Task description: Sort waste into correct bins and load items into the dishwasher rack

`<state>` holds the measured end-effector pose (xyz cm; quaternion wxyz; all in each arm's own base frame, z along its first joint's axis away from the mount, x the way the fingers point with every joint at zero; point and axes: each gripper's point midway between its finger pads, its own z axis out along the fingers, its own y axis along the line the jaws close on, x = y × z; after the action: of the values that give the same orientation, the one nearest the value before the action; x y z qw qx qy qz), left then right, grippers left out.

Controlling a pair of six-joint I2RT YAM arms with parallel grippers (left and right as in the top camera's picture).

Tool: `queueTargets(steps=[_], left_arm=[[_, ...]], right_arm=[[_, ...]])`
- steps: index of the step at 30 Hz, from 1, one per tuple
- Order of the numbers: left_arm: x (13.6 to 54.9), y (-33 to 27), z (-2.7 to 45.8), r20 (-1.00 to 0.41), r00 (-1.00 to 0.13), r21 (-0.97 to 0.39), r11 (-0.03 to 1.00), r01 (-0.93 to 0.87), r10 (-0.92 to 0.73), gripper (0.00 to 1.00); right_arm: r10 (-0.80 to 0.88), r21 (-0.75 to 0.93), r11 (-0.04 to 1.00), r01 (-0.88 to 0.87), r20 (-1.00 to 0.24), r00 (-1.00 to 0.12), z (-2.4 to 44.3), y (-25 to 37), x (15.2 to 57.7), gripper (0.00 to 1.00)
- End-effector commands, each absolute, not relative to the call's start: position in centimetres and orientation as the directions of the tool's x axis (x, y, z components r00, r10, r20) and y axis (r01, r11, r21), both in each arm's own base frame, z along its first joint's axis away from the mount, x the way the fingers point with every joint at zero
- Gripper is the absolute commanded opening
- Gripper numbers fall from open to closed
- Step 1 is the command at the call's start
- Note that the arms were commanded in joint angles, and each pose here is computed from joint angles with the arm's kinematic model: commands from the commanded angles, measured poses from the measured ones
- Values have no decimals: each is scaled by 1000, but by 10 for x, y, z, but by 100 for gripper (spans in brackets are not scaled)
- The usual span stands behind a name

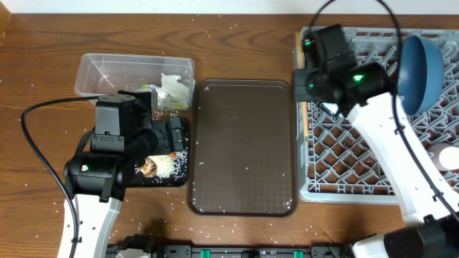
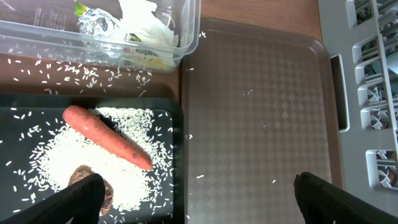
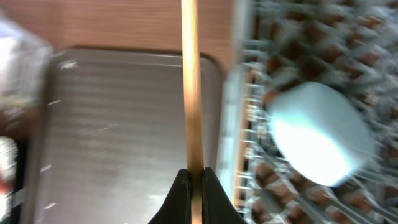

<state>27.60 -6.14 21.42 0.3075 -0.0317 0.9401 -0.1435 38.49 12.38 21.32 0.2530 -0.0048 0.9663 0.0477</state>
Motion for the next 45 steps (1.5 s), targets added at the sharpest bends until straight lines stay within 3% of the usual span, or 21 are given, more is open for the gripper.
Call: queueTargets(steps=[1,7,14,15,16,18,19,25,30,36,45], left_arm=[[277,-59,216,-575,-806,-280,960,33,-140,98],[277,-59,216,-576,-806,-280,960,33,-140,98],[277,-59,216,-575,-806,-280,960,33,-140,98],[277,-59,216,-575,-806,-280,959,33,-140,98],[277,-59,216,-576,-806,-280,960,33,-140,98],[277,-59,216,-575,-806,-280,960,33,-140,98],[277,-59,216,-575,-806,-280,960,33,-140,98],[277,-59,216,-576,-806,-280,960,33,-140,98],[277,-59,216,-576,-806,-280,960,33,-140,98],[277,-59,216,-576,-806,-280,959,33,-140,98],[277,-59,216,-576,-806,-280,960,33,-140,98]], right_arm=[[54,41,998,41,-407,-912,177,100,384,1],[51,-21,998,59,-287,-957,128,89,370,1],[51,-40,997,66,-301,-952,125,86,375,3],[51,-33,997,64,-298,-953,125,87,375,17],[51,-20,998,59,-287,-957,125,89,372,49],[47,4,999,48,-270,-962,126,94,368,95],[47,16,999,44,-269,-962,128,95,367,99],[57,145,989,1,-380,-923,181,112,365,99],[2,263,950,-171,-550,-835,255,130,346,99],[14,274,932,-238,-682,-731,317,121,306,99],[23,192,959,-208,-786,-618,359,86,257,99]])
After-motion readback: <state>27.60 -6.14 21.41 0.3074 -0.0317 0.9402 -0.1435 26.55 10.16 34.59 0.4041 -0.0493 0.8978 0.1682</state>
